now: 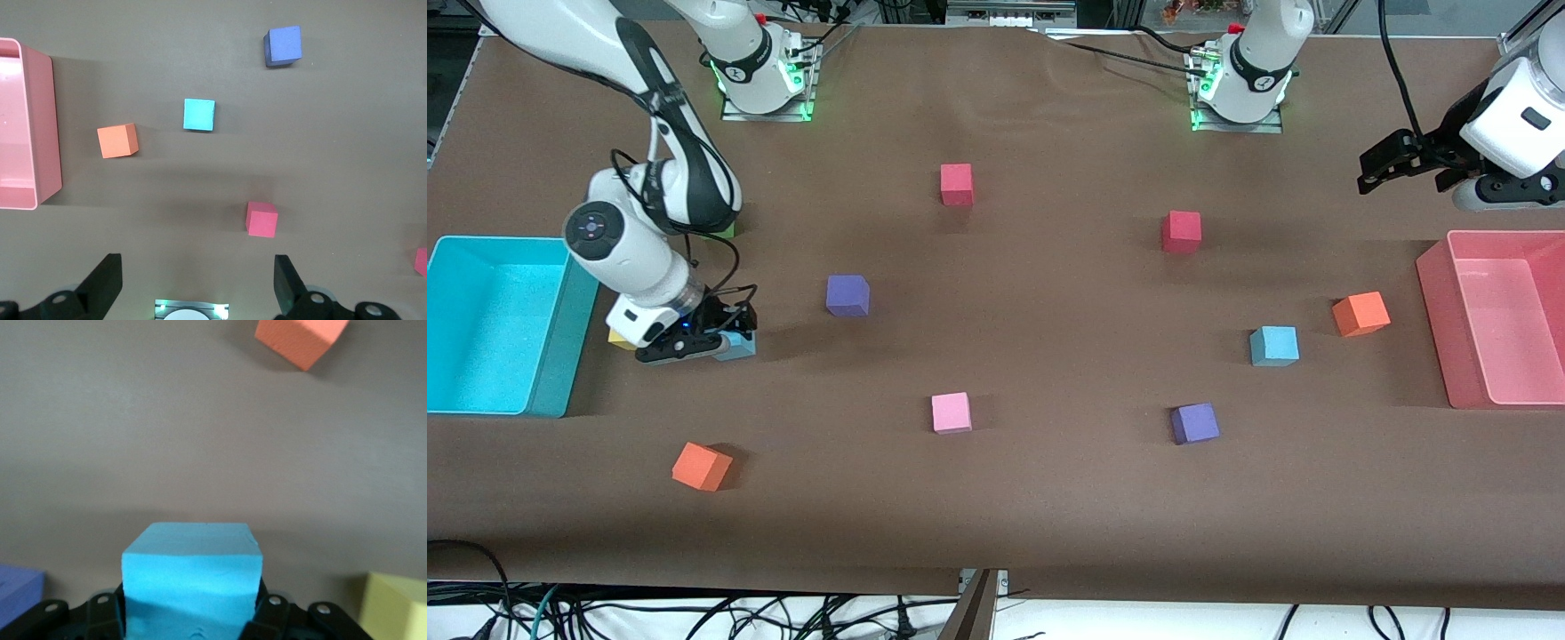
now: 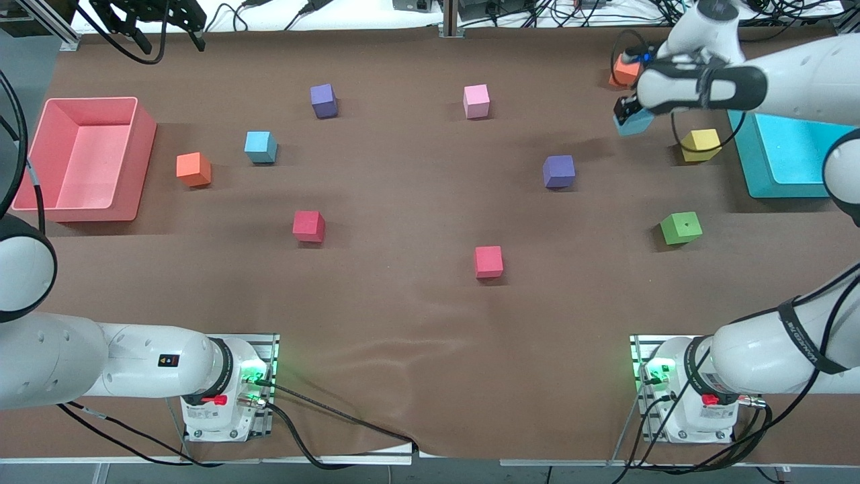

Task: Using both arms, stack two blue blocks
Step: 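Close the right gripper around the cyan cube, then lift the cyan cube and carry it toward the table middle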

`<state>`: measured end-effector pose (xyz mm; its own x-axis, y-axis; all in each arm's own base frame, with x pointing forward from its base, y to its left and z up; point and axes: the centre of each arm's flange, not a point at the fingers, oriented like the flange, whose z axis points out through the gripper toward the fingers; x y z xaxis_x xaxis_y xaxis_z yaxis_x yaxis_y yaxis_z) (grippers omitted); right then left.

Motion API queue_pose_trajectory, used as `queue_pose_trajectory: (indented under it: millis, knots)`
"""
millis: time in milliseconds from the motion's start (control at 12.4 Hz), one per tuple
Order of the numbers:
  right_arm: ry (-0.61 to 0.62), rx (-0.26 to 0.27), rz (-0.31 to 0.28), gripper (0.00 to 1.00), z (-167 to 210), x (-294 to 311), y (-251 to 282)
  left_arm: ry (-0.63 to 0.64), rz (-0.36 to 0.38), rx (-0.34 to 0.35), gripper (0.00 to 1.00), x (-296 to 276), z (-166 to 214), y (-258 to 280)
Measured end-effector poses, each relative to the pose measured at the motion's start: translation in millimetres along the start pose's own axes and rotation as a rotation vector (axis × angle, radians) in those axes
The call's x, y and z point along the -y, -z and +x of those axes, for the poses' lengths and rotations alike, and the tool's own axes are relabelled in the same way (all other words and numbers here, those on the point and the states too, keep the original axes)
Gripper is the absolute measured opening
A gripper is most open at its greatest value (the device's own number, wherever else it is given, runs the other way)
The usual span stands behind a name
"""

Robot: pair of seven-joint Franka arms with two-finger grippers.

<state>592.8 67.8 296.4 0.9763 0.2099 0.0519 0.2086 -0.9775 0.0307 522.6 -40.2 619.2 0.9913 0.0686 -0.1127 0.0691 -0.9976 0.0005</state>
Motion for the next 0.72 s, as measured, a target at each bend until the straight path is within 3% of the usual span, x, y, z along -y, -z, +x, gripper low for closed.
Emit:
queue_pose_trajectory:
  millis: [322,724]
  knots:
    - [0.034,0.086,-0.005,0.63,20.8,26.0,67.9,0.001,0.0,0.003,1.0,0.6,0.4,-1.3]
    - [-0.148,0.098,0.026,0.63,20.7,158.4,81.8,0.003,0.001,0.012,1.0,1.5,0.8,-5.7]
